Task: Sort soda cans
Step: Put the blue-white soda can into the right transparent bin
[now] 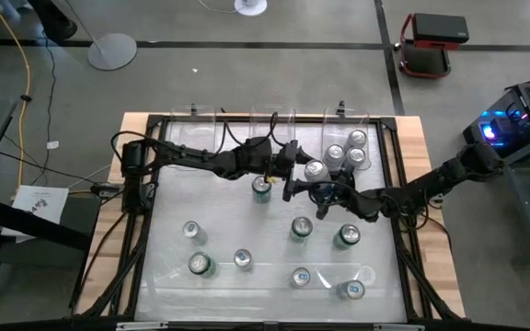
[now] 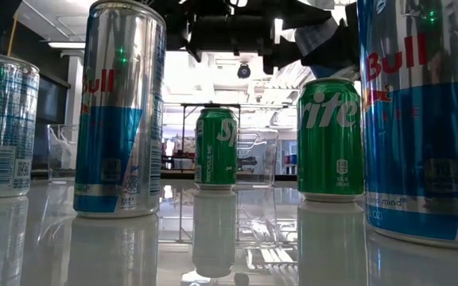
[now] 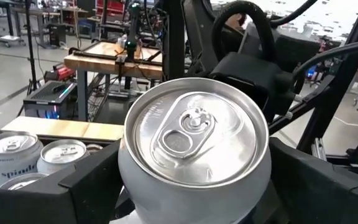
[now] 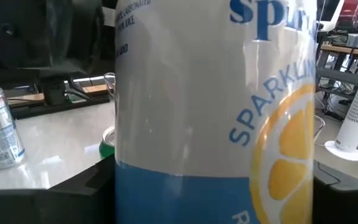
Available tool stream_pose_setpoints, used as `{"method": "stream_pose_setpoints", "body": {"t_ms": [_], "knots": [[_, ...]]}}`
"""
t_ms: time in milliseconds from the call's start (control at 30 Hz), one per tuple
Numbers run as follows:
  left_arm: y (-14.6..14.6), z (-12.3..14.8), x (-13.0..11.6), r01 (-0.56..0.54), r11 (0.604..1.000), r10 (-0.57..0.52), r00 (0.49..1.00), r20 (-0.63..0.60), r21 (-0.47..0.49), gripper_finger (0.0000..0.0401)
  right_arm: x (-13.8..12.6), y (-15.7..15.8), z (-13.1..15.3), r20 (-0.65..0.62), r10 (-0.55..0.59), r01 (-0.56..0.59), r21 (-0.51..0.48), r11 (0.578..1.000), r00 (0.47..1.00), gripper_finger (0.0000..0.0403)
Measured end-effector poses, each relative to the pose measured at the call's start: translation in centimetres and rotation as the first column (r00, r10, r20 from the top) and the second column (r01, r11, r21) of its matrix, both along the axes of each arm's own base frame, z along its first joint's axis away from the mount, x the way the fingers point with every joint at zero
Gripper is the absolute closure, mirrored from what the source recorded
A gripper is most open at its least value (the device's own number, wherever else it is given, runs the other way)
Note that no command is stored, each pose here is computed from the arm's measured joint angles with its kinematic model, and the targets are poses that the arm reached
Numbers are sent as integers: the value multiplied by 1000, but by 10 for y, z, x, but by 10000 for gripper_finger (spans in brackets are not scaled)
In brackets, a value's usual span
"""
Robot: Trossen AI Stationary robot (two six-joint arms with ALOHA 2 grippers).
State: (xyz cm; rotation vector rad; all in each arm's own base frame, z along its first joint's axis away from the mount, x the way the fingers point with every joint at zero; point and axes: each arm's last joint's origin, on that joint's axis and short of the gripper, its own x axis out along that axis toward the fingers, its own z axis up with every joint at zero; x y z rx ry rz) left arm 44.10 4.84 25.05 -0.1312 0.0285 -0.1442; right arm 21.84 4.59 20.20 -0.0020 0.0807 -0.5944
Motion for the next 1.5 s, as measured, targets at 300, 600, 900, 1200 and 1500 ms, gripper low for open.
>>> {"method": "stream_pose_setpoints", "body": {"t_ms": [300, 600, 900, 1200, 1500], "knots": [[-3, 3, 1, -4, 1000, 4, 999, 47, 8, 84, 0, 0, 3, 20, 7, -7, -8, 1000, 1000, 127], [-8, 1, 1, 9, 995, -13, 999, 39, 100, 109, 1, 1, 0, -6, 23, -24, -12, 1000, 1000, 79], [-10, -3, 0, -22, 982, 28, 999, -29, 190, 112, -9, 11, -8, -125, -56, 46, -84, 995, 991, 64], [-11, -9, 0, -24, 979, 42, 995, -86, 202, 113, -32, 17, -17, -225, 54, -42, 58, 997, 973, 63], [-13, -17, 2, -22, 978, 45, 993, -110, 207, 113, -69, 3, 17, -407, 21, 82, 234, 969, 913, 62]]}}
